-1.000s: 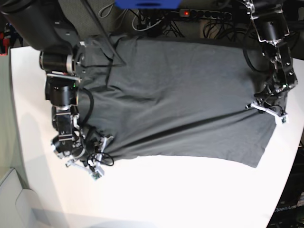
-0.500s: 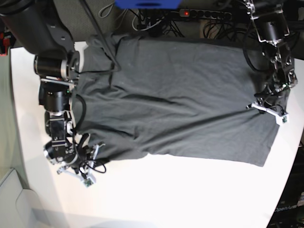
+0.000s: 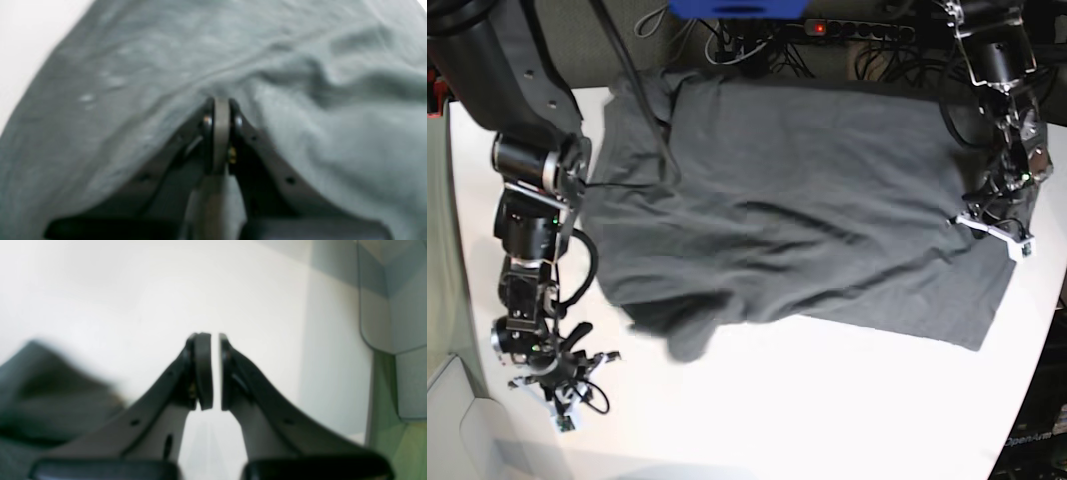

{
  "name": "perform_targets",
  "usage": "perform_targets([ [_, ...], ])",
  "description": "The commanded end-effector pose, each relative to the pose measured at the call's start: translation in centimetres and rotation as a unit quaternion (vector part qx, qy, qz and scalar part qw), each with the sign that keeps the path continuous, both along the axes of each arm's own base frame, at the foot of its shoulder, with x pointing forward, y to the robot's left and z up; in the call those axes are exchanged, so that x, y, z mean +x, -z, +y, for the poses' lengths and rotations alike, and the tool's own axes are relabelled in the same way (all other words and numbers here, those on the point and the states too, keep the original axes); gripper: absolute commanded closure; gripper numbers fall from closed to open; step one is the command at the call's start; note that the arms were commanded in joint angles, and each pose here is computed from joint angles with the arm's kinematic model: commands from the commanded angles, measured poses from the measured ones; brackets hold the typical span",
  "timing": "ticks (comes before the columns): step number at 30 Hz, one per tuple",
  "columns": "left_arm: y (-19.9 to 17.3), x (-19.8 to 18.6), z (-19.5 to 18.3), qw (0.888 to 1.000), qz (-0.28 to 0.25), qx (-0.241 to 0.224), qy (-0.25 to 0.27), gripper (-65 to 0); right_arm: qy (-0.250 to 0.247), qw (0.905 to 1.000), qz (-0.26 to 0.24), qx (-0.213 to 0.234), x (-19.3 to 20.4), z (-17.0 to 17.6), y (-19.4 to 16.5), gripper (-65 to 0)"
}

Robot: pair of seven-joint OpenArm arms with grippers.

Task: Layout the t-shirt on the table in an organized manner, then fold the t-shirt properly
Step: 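Pull the shirt hem with the right gripper away from the left gripper, then regrasp the shirt side with the right gripper near the collar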

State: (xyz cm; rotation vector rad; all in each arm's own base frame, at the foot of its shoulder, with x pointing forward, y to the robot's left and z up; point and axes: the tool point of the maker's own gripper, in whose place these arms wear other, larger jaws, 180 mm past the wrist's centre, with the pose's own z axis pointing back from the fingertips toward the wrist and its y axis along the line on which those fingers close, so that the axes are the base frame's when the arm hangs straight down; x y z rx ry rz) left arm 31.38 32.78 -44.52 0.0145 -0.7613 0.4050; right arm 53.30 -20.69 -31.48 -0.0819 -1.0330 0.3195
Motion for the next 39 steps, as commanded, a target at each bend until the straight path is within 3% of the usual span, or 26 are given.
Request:
perform_targets([
  [1, 4.2, -5.1, -0.7, 0.992, 0.124, -0.011, -0.005, 0.0, 0.006, 0.9992, -0.04, -0.001, 1.5, -0.7, -3.2, -2.3],
  [10, 4.3, -5.1, -1.0, 0.992, 0.124, -0.013, -0.003, 0.0, -0.021, 0.9998, -0.002, 0.0, -0.2, 1.8, 0.7, -5.8],
  [15, 4.2, -5.0, -0.9, 0.992, 0.123, -0.013, -0.004, 0.0, -0.117, 0.9921, 0.043, 0.0, -2.0, 6.8, 2.7, -6.9],
  [22, 4.2, -5.1, -0.7, 0.992, 0.124, -0.012, -0.005, 0.0, -0.132, 0.9887, 0.035, -0.062, -4.2, 9.0, 0.8, -6.9],
  [27, 4.0, -4.8, -0.8, 0.993, 0.121, -0.013, -0.005, 0.0, -0.169, 0.9797, 0.065, -0.086, -7.6, 11.3, 4.0, -6.9],
  [32, 4.1, -4.9, -0.8, 0.992, 0.121, -0.013, -0.005, 0.0, -0.173, 0.9754, 0.111, -0.079, -9.9, 11.0, 7.8, -6.9],
  [39, 4.1, -4.9, -0.9, 0.992, 0.126, -0.016, -0.004, 0.0, -0.16, 0.9675, 0.167, -0.102, -11.4, 6.8, 11.1, -6.9],
])
